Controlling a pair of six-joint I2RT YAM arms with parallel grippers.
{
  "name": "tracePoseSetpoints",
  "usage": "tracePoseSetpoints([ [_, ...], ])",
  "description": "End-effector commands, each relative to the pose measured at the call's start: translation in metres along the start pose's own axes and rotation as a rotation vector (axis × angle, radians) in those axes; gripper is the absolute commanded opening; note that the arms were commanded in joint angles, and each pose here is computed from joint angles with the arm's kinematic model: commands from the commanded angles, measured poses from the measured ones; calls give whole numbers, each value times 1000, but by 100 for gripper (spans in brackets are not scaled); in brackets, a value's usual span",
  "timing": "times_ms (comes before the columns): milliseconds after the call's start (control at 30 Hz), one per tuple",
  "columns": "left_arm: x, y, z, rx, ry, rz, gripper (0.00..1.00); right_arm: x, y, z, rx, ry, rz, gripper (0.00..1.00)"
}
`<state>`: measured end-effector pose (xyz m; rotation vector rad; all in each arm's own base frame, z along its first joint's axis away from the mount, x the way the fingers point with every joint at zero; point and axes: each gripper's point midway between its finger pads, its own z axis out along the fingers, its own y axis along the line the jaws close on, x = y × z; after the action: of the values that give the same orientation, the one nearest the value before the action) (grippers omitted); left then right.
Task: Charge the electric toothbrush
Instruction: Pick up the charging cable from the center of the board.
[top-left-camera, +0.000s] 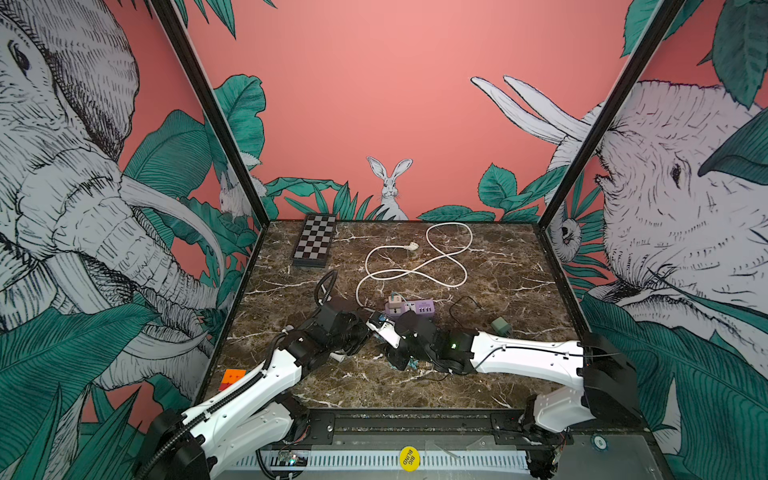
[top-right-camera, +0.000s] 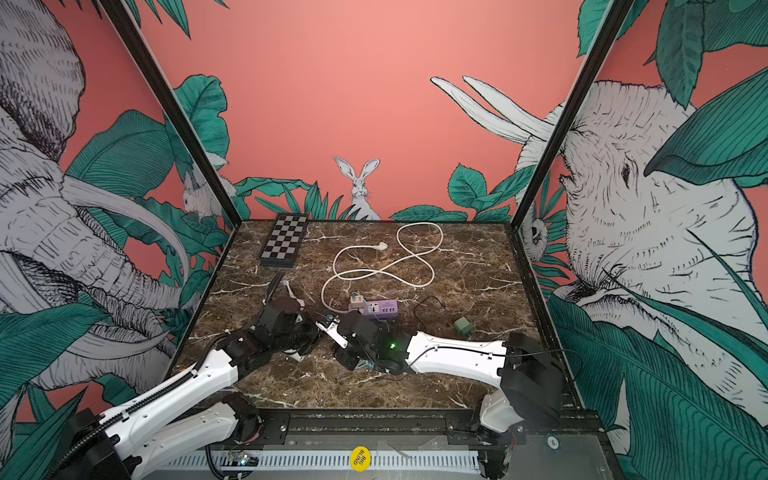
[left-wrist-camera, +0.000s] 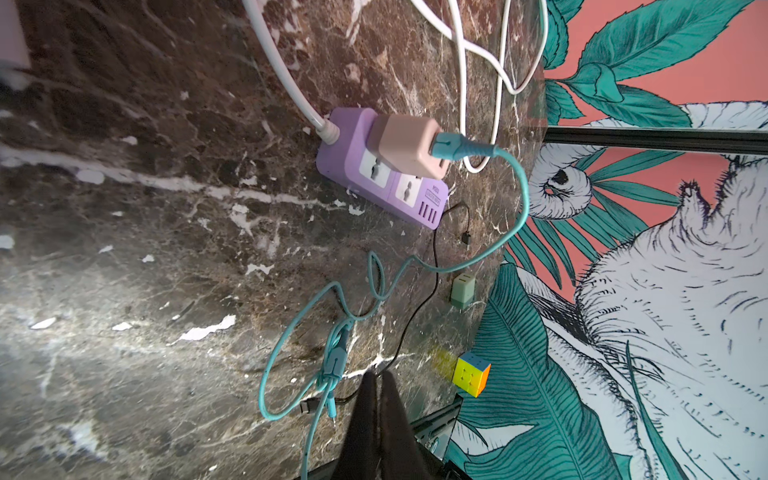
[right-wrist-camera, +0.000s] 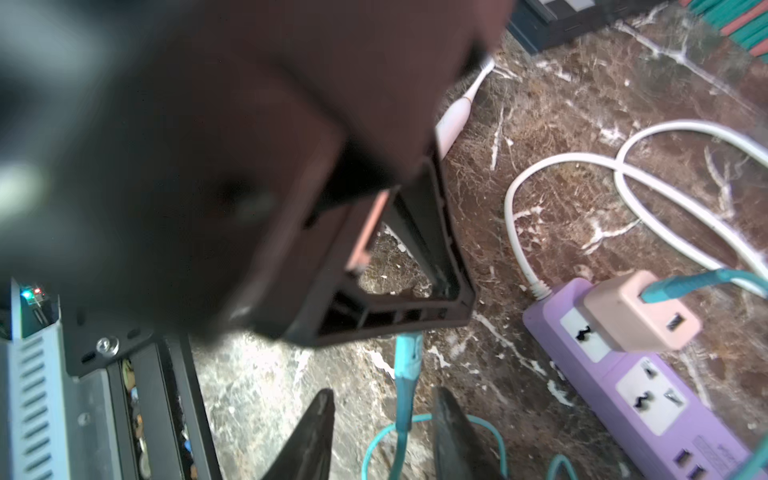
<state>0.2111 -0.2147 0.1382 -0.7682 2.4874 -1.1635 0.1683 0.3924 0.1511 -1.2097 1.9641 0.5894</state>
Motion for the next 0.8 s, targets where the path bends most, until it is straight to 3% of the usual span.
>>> tracePoseSetpoints([
  [0, 1, -3, -6, 18, -2, -52, 0, -4, -3, -19, 24, -148, -41, 45],
  [100, 0, 0, -9, 20, -20, -113, 0, 0, -6, -28, 70, -327, -87, 45],
  [200, 2, 0, -10, 52, -7, -180, 0, 8, -5, -31, 137, -448, -218, 44],
  [367, 9, -2, -8, 72, 33, -218, 0, 3, -11, -21, 215, -497, -288, 37],
  [600, 10, 2, -8, 81, 37, -238, 0, -17, -9, -16, 243, -555, -327, 41],
  [767, 11, -2, -8, 90, 45, -239, 0, -24, -5, -9, 231, -558, -345, 31],
])
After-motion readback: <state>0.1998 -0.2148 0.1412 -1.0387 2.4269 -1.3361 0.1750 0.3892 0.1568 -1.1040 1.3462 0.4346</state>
